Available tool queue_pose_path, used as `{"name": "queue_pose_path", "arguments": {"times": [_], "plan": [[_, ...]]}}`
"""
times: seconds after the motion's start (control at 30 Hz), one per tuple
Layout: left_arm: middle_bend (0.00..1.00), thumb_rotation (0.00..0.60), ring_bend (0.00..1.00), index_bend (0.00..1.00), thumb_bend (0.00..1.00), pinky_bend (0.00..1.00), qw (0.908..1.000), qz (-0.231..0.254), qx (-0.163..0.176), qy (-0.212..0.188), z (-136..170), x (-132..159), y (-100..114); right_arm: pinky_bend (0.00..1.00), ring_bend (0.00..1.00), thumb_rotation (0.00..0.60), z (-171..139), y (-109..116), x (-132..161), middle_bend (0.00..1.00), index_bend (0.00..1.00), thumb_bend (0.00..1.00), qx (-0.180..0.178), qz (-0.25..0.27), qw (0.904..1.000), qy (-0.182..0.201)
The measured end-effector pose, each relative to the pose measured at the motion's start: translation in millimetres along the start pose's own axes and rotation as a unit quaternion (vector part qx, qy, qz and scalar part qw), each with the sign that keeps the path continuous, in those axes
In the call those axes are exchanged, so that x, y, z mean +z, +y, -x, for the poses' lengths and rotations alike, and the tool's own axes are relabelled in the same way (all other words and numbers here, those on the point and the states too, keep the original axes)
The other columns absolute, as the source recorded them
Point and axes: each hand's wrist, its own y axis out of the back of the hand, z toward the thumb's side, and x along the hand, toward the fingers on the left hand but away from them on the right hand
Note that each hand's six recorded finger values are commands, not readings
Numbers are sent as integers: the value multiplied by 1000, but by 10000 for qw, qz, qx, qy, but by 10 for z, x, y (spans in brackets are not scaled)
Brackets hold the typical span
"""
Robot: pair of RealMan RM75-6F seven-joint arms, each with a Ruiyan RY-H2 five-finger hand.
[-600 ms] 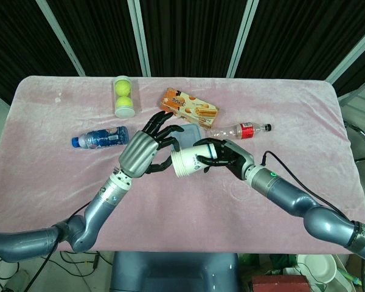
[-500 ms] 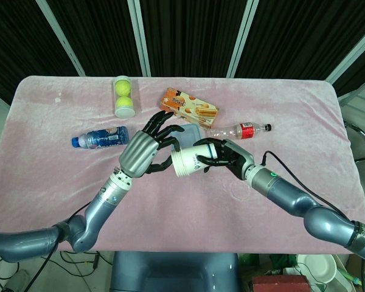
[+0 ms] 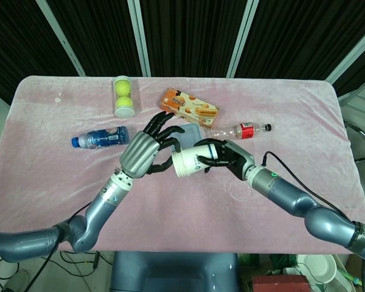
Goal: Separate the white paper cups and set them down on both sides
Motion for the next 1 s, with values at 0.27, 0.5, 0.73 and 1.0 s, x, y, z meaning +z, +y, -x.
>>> {"name": "queue_pose_path", "arguments": {"times": [0.27, 0.5, 0.73, 1.0], "plan": [[331, 600, 0, 662, 625, 73, 9999, -5, 133, -37, -9, 5, 25, 540, 557, 600, 3, -22, -12, 496, 610, 387, 42, -24, 10000, -23], [333, 600, 0, 677, 626, 74, 9999, -10, 162, -31, 2, -7, 44, 540, 557, 600, -3, -12, -3, 496, 611, 388, 25, -33, 10000, -15], [332, 600, 0, 689, 626, 74, 9998, 16, 187, -12, 23, -37, 68, 540, 557, 600, -21, 10, 11, 496, 610, 388, -1, -28, 10000, -2], [333, 600, 0, 691, 626, 74, 9998, 43, 178, 43, 64, -114, 82, 540, 557, 600, -39, 53, 12, 496, 611, 388, -45, 12, 10000, -1]]}}
